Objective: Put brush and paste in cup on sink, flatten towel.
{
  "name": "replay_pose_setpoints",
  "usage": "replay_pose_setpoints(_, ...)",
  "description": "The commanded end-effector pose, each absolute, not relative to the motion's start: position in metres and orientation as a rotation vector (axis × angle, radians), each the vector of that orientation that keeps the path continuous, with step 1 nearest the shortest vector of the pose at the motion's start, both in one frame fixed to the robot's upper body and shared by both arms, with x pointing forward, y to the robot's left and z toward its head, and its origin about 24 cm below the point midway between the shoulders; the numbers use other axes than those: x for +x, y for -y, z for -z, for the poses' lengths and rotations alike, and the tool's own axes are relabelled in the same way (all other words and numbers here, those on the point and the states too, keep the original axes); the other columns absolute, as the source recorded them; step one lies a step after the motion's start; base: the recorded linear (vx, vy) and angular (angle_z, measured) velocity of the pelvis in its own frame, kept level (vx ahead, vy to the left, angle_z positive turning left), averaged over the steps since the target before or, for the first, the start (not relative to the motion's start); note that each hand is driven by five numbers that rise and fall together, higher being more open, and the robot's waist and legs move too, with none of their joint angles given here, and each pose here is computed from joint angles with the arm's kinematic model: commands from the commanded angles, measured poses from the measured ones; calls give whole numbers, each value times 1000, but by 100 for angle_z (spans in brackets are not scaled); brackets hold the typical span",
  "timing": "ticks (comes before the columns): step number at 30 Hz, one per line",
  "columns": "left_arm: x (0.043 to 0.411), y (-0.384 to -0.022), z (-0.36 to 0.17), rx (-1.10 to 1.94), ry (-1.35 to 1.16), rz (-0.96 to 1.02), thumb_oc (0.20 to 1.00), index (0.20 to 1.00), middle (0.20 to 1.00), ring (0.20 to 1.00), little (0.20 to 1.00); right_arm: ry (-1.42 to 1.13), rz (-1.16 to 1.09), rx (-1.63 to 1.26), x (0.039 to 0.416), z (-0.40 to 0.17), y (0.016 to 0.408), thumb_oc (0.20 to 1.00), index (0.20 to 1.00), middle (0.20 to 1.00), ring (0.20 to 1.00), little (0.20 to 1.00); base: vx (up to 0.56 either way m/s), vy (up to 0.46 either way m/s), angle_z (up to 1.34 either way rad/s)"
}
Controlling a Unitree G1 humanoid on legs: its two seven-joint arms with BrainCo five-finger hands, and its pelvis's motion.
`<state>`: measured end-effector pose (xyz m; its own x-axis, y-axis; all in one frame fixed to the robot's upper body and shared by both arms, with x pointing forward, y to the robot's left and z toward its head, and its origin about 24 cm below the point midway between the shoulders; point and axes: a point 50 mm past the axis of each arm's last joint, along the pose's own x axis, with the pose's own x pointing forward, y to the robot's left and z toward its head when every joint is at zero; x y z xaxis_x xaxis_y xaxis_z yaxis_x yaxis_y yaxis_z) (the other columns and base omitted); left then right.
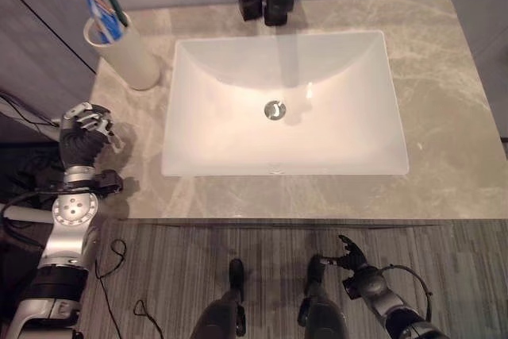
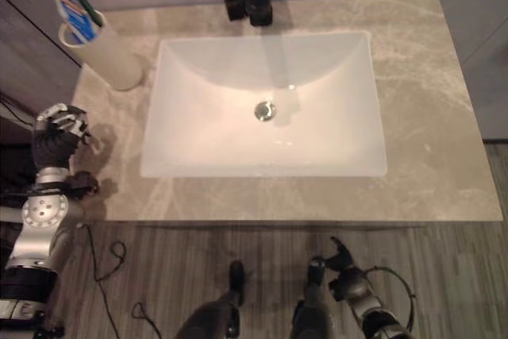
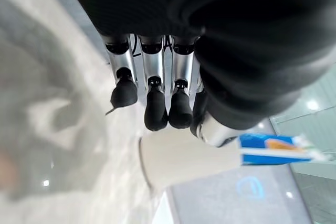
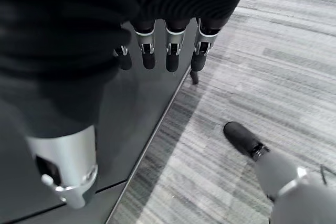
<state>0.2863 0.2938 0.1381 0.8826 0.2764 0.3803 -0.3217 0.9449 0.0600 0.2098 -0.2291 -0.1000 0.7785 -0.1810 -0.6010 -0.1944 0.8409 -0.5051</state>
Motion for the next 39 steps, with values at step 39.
replay_pose_setpoints(39,294,-281,-162,80,505,-244,200,200,200,200,200,-446,-111,-704,266,64,194,1000,1000,1000,1000,1000,91,14,7)
